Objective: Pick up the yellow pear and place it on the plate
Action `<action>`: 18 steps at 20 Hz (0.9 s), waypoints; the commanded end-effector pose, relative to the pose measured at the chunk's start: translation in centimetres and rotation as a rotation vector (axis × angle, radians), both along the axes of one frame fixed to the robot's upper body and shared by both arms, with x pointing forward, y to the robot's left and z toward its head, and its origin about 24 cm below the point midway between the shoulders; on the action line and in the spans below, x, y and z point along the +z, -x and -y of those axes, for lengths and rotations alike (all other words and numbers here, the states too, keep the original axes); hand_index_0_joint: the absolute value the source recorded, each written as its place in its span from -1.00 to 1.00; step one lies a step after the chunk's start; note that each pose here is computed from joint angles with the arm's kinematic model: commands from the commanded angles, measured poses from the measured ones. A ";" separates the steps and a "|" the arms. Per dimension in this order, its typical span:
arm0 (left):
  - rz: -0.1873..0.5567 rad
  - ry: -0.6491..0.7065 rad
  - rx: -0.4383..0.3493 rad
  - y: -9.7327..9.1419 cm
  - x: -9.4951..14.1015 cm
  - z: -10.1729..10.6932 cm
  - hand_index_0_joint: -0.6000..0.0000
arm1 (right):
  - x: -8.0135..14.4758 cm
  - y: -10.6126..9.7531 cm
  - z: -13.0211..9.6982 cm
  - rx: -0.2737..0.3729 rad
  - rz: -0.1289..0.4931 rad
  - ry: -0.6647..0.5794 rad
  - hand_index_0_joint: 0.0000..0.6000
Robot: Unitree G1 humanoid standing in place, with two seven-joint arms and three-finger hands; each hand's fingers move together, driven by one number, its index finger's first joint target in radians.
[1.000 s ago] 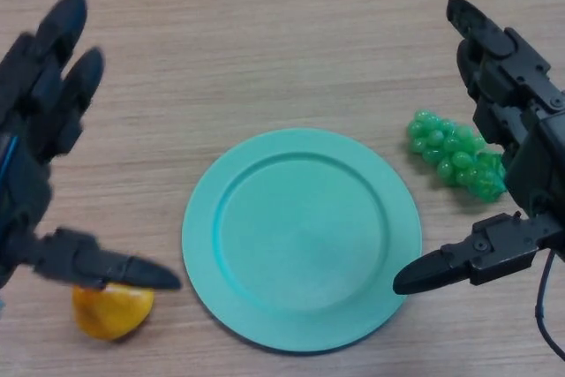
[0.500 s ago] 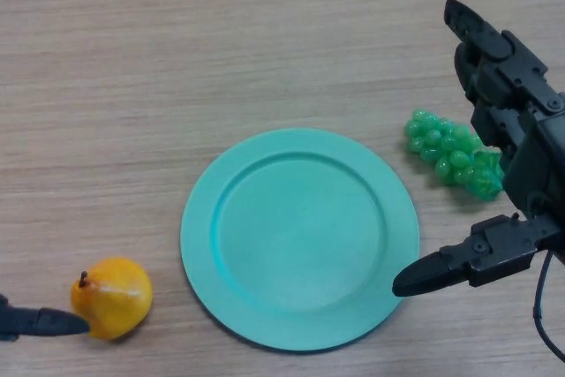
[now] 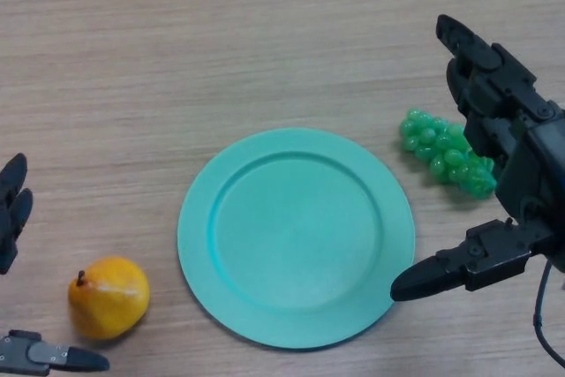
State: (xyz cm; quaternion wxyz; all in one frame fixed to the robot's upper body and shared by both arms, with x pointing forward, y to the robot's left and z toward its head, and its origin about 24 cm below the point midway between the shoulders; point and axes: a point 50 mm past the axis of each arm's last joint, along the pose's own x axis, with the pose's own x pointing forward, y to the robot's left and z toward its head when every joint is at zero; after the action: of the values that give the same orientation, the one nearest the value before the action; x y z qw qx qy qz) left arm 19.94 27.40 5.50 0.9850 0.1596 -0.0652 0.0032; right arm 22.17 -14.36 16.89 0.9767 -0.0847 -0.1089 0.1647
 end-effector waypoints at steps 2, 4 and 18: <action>0.203 -0.124 0.037 -0.2 2.7 -1.3 1.00 | 2.9 1.0 0.0 0.008 0.191 -0.010 -1.00; 0.193 -0.084 0.042 -0.5 1.9 -1.3 1.00 | 3.0 1.1 0.0 0.006 0.199 -0.010 -1.00; 0.052 -0.063 0.021 -1.8 -2.1 1.3 -0.66 | 3.8 2.2 1.7 -0.065 0.248 -0.009 -1.00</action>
State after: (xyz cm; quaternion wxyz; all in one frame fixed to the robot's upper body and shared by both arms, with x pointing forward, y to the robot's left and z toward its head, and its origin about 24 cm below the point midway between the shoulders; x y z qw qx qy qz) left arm 21.30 25.14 0.24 0.9880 0.1542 0.0123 -0.0008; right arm 21.14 -15.80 17.83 0.9797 -0.0857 -0.1215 0.1341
